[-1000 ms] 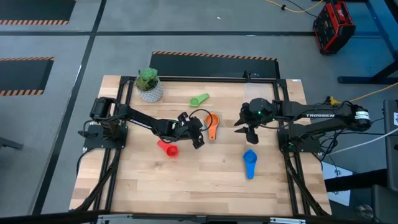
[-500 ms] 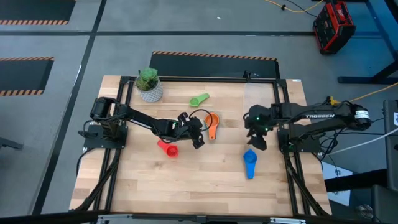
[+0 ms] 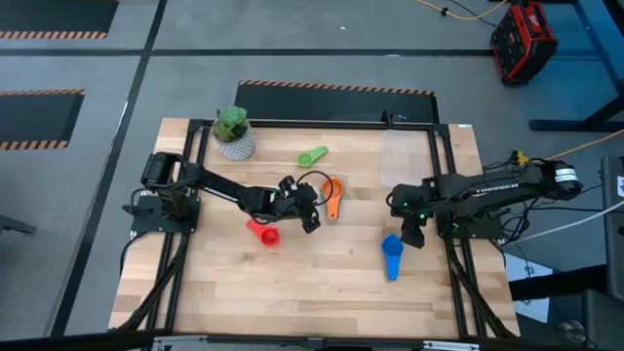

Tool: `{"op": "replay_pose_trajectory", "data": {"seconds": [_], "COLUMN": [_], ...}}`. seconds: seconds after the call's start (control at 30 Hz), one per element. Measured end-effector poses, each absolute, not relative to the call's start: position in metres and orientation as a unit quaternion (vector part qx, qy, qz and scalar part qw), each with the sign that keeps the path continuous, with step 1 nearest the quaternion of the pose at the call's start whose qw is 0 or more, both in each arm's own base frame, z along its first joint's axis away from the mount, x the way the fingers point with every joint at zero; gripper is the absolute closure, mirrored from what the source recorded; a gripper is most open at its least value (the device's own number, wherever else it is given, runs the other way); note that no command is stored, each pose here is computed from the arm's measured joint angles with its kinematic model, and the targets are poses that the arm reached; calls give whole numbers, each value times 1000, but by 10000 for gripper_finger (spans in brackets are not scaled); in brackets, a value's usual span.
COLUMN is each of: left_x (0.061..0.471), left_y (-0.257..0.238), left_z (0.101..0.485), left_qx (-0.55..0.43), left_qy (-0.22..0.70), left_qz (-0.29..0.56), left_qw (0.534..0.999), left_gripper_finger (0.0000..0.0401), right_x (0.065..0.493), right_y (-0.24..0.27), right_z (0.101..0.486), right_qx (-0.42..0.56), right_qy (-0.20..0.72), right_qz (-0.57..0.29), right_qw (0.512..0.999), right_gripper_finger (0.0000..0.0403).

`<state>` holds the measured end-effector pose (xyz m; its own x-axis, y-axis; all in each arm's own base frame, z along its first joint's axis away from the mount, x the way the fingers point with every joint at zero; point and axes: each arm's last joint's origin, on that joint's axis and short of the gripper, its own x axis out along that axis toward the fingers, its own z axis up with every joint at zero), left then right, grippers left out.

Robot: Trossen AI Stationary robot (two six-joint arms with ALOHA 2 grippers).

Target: Nest measuring cups in basket

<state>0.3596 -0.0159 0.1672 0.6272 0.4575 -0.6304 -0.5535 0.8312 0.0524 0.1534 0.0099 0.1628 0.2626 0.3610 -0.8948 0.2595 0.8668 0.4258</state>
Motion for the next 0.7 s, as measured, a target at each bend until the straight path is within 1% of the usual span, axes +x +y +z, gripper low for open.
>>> {"op": "replay_pose_trajectory", "data": {"seconds": [0.3,0.57,0.7], "left_x": [360,360,360], "left_y": [-16,-16,-16], "left_z": [167,167,167], "left_qx": [-73,-73,-73], "left_qy": [328,328,328], "left_qz": [281,281,281], "left_qw": [899,899,899], "left_gripper_finger": [307,307,307], "right_x": [155,152,152], "right_y": [17,19,19], "right_z": [154,138,135], "right_qx": [287,312,308], "right_qy": [587,572,566], "right_qz": [25,15,10], "right_qw": [757,759,765], "right_gripper_finger": [185,185,185]}}
